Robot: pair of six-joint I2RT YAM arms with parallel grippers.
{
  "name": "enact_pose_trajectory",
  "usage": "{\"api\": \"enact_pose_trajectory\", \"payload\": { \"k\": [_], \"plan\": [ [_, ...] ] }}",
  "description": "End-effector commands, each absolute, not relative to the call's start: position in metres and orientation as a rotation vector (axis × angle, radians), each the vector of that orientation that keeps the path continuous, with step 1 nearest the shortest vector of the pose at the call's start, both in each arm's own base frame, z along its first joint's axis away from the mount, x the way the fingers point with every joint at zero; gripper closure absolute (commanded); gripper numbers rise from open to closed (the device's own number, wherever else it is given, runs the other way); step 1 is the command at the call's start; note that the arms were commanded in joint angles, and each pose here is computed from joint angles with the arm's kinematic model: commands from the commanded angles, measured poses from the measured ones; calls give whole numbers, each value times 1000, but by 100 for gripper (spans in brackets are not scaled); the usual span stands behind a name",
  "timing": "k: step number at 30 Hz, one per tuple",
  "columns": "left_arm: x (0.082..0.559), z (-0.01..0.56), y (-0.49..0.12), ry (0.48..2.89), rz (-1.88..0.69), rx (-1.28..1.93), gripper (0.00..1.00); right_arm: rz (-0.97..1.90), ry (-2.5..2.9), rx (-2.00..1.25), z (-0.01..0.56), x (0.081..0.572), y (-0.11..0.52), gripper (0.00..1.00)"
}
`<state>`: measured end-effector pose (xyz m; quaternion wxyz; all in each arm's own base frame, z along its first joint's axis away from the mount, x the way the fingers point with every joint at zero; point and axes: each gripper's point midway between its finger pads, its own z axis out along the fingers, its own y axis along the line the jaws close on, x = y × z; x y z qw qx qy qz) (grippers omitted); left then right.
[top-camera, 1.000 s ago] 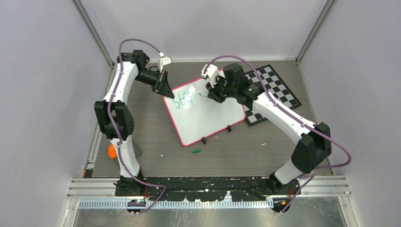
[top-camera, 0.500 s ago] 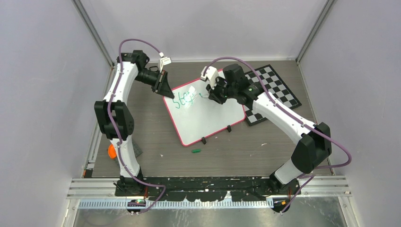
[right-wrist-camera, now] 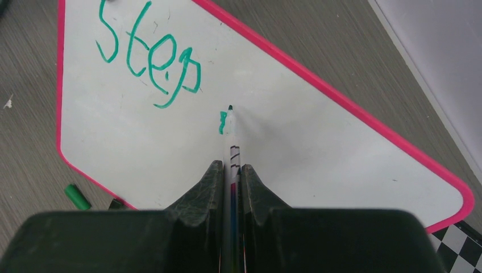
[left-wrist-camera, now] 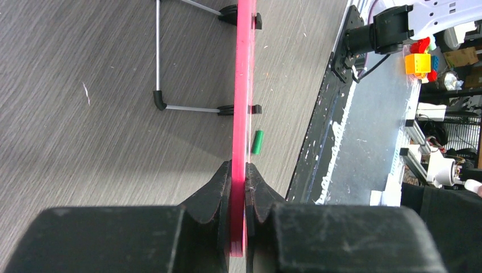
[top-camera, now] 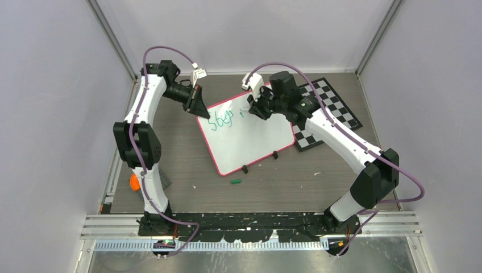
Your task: Write a sentence on the whiteboard
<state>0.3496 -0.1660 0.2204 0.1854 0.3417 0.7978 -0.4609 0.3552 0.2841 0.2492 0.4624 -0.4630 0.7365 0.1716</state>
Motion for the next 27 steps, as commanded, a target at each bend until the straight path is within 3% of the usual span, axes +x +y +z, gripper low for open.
{"api": "enact_pose_trajectory", "payload": {
  "k": [1, 14, 27],
  "plan": [
    [345, 227, -166, 2225, -1249, 1007, 99, 418, 1704, -1079, 289, 368, 294, 100],
    [344, 224, -165, 2230, -1247, 1009, 99, 380, 1773, -1135, 257, 367, 288, 100],
    [344, 224, -165, 2229, -1247, 1012, 99, 407, 1725, -1064, 284, 355, 280, 100]
  ]
}}
